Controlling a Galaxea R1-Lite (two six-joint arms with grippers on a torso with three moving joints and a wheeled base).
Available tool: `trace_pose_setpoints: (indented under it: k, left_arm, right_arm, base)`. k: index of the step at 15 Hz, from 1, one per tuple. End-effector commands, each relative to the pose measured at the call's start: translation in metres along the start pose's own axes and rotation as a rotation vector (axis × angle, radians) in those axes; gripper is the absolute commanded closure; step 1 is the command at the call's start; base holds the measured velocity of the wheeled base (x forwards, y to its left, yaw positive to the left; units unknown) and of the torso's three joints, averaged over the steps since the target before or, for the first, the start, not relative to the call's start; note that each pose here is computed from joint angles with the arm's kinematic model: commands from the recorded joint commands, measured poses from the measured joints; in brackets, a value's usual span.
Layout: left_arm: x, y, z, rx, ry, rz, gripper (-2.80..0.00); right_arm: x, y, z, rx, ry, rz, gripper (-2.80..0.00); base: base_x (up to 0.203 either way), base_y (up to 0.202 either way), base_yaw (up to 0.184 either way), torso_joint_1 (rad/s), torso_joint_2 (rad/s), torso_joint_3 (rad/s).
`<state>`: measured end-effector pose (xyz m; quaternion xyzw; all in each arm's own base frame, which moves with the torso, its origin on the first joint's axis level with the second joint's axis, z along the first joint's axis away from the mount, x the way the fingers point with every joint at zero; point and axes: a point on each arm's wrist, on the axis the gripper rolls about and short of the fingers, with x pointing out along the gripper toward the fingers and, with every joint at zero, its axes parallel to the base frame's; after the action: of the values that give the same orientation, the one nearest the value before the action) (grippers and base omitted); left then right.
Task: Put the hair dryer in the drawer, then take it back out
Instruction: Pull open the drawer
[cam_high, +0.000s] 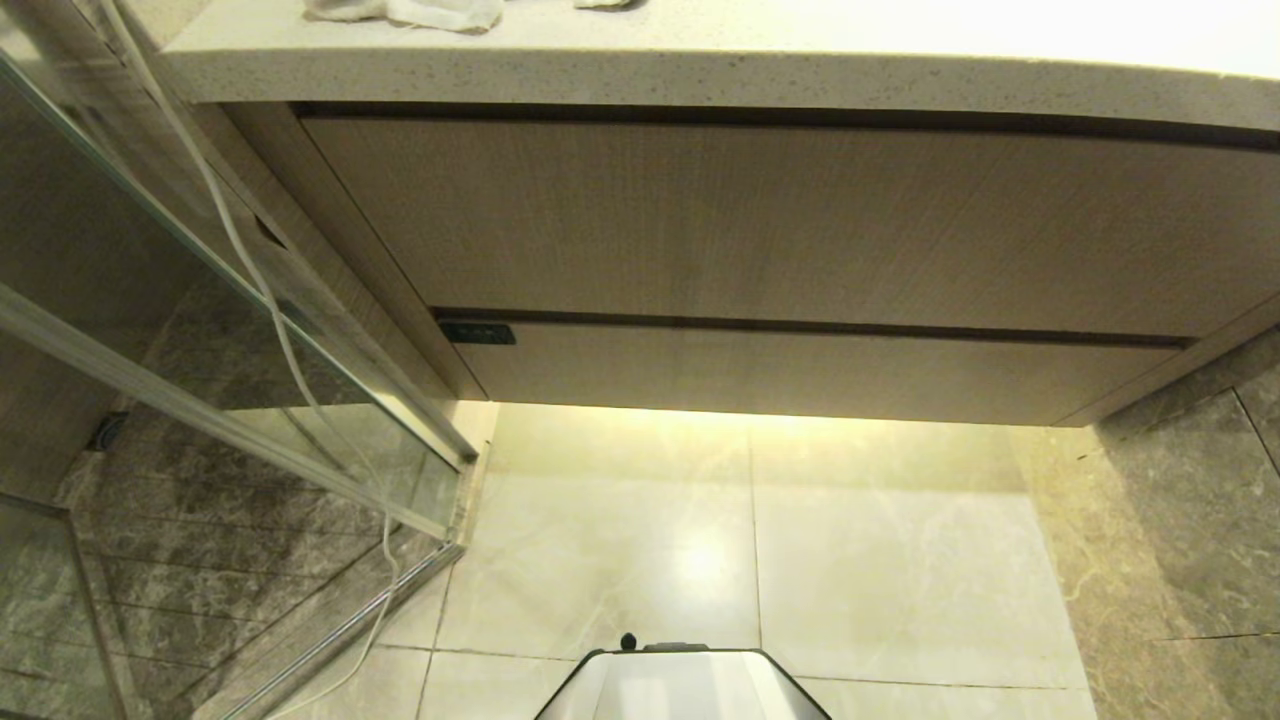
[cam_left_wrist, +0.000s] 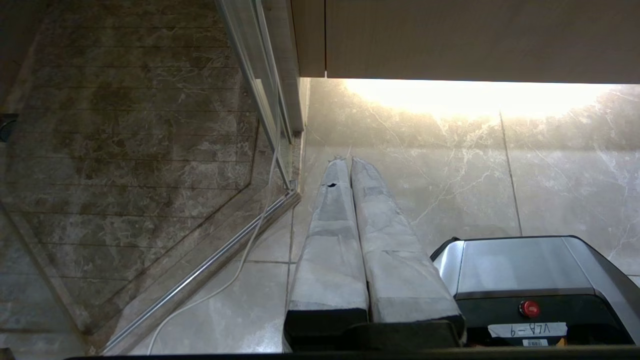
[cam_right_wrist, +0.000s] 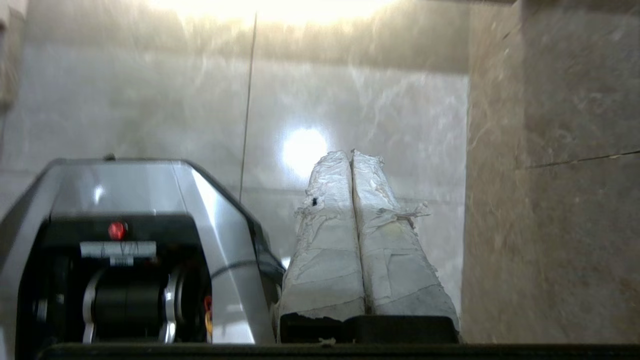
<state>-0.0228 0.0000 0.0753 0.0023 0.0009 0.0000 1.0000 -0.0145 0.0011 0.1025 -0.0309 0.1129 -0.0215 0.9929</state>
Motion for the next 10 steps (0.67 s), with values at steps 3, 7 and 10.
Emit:
trace_pose_setpoints:
  k: [3, 7, 10]
  left_arm:
    - [0.000, 0.000, 0.000, 0.000, 0.001, 0.000, 0.00]
    - [0.000, 0.000, 0.000, 0.000, 0.001, 0.000, 0.00]
    - [0.000, 0.000, 0.000, 0.000, 0.001, 0.000, 0.00]
  right_arm:
    - [-0.005, 0.000, -0.021, 0.045, -0.274, 0.033, 0.00]
    - [-0.003, 0.000, -0.025, 0.063, -0.270, 0.037, 0.00]
    - [-0.002, 0.000, -0.028, 0.075, -0.235, 0.040, 0.00]
  base:
    - [0.000, 0.000, 0.000, 0.000, 0.00, 0.000]
    - [0.000, 0.000, 0.000, 0.000, 0.00, 0.000]
    - [0.000, 0.000, 0.000, 0.000, 0.00, 0.000]
